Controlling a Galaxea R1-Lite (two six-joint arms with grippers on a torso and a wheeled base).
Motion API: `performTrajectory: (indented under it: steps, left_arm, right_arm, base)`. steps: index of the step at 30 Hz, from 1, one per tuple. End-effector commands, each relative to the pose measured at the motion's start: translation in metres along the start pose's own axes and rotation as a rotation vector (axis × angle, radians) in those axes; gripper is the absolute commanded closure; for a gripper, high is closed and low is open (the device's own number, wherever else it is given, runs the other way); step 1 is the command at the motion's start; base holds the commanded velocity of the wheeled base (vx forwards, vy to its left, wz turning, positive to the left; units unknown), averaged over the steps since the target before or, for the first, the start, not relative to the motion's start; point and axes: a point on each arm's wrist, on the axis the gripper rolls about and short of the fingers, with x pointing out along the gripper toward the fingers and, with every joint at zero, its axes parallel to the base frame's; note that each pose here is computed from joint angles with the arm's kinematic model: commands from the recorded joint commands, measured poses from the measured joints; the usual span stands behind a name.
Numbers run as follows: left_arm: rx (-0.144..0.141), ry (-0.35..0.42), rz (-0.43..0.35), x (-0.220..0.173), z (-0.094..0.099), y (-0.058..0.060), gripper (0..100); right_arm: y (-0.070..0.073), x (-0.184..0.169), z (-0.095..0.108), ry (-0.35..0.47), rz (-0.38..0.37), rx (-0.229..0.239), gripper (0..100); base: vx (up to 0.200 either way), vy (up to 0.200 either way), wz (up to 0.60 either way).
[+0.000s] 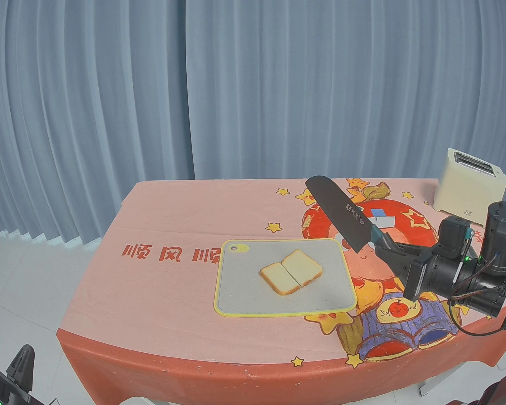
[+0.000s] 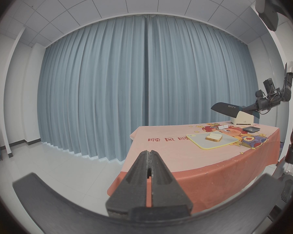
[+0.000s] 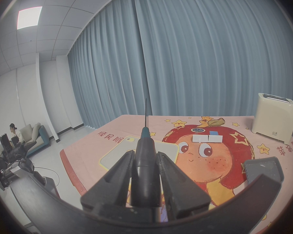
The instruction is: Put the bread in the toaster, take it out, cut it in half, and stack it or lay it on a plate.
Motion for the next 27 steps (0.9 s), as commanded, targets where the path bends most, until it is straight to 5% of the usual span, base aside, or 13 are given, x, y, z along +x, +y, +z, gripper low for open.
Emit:
performTrajectory:
  steps: [1,27]
  left_arm:
    - [-0.001,0.018,0.0,0.0013,-0.0048,0.0,100]
    - [-0.001,0.018,0.0,0.0013,-0.0048,0.0,100]
  right_arm:
    - [0.0004,0.0006,-0.0011,0.004,0.001,-0.001,100]
    - [-0.0005,-0.0012,0.0022,-0.009,-0.005,0.003,100]
  base:
    - [0.0,0.0,0.0]
    - [0.0,0.0,0.0]
